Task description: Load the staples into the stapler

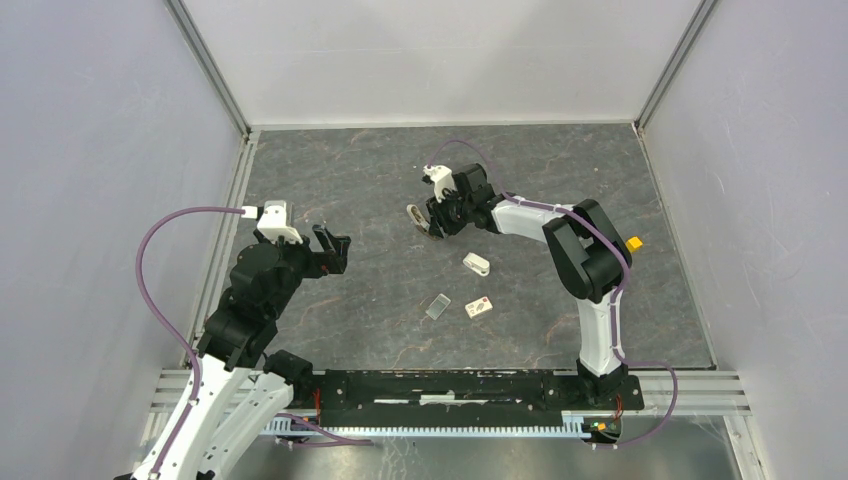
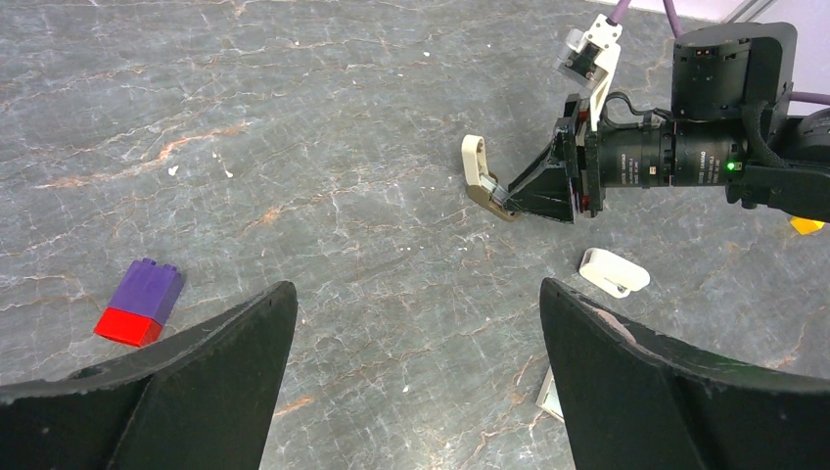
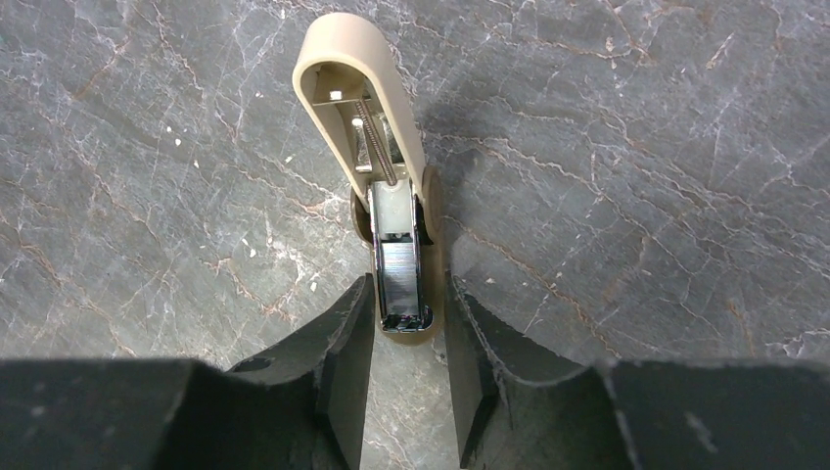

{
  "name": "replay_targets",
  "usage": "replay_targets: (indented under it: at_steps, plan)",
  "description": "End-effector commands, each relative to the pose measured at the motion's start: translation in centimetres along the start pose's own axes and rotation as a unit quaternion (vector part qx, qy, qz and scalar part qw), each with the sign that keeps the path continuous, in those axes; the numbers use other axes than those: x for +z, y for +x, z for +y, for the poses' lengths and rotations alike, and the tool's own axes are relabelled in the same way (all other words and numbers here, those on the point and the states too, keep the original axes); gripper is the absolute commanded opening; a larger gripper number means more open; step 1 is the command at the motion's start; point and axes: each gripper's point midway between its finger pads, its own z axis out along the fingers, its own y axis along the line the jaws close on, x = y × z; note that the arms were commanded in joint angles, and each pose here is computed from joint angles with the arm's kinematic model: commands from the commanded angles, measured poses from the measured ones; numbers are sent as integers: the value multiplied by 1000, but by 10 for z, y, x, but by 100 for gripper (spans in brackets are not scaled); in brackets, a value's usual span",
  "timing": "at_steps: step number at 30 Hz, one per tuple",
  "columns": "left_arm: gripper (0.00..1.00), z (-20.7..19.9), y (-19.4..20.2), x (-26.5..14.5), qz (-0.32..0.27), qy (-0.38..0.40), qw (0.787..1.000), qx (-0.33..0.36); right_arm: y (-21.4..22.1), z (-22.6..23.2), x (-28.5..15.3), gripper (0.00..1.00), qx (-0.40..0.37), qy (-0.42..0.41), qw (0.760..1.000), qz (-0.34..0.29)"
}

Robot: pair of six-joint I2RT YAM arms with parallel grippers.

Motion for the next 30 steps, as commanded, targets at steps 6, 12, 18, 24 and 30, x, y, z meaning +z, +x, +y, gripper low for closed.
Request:
replay_targets:
  at_steps: [6, 12, 18, 24, 30]
  plan:
    - [100, 6, -6, 3, -13, -14, 1000, 16, -43, 2, -20, 45, -3, 9, 999, -52]
    - [100, 5, 3, 17, 32, -43, 998, -41, -48, 4, -26, 49, -19, 5, 998, -66]
    - [93, -36, 27, 48, 131, 39, 986, -90, -43, -6, -26, 46, -57, 34, 996, -56]
    - [87, -46, 41, 74, 170, 102, 955, -222, -38, 2, -21, 51, -102, 50, 993, -44]
    - [82, -18, 44, 88, 168, 61, 950, -255, -34, 7, -14, 49, -131, 52, 989, -35]
